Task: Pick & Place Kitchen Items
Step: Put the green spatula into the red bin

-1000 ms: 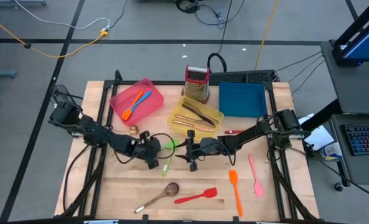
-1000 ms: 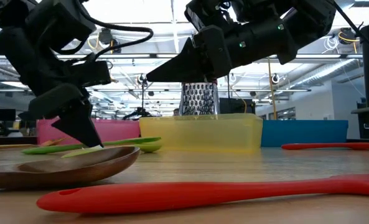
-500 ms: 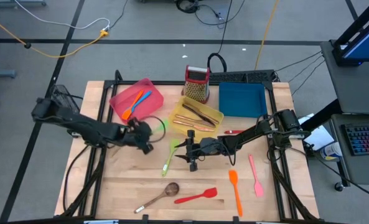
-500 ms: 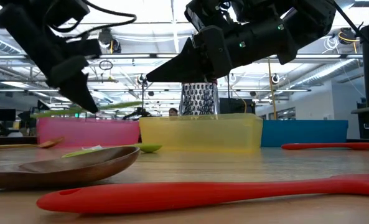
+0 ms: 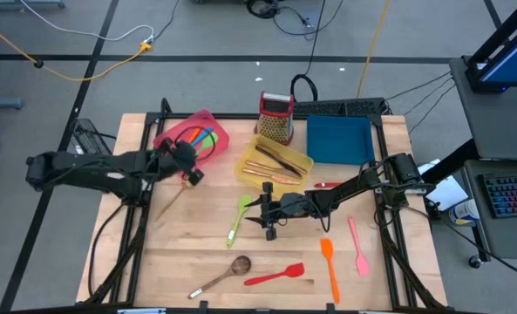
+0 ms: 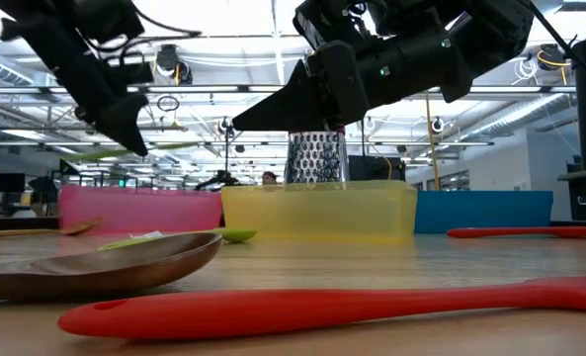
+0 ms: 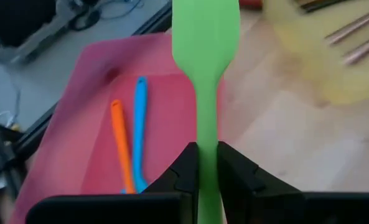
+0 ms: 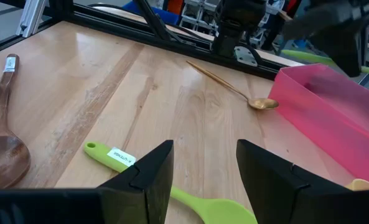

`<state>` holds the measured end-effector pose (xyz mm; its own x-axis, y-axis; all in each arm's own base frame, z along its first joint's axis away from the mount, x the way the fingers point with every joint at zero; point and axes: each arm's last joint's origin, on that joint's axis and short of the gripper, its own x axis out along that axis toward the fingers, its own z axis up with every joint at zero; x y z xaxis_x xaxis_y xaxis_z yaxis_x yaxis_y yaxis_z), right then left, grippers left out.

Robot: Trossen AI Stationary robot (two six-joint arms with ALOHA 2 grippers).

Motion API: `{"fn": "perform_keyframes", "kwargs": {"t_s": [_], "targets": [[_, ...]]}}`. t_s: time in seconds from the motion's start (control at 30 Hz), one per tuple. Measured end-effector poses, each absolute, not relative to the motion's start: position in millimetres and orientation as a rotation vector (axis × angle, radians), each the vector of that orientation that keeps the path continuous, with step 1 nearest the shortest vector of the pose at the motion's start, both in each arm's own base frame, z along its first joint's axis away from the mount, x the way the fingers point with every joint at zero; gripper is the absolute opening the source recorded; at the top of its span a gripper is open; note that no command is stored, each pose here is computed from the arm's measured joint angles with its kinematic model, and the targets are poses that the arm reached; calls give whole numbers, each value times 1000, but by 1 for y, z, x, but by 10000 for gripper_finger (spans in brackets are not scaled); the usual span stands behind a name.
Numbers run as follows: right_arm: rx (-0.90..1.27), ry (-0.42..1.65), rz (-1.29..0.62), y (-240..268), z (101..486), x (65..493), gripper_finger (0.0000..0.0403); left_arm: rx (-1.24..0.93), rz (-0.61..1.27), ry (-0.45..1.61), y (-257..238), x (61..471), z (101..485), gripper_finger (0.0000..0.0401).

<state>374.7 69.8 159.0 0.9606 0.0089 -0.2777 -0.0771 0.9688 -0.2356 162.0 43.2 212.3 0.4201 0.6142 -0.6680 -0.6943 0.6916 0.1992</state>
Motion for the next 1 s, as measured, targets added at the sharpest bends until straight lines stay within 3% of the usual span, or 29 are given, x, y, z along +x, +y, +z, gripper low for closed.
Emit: {"fn": "perform_keyframes", "kwargs": {"t_s": [0.5,0.73,1.0], "targets": [[-247,279,44,70,159,375,171,-282,925,1069,128,154,169,40],[-198,280,37,70,159,375,171,-307,837,1021,146,162,158,44],[-179,281,30,70,159,375,171,-252,792,1008,151,168,155,90]]}}
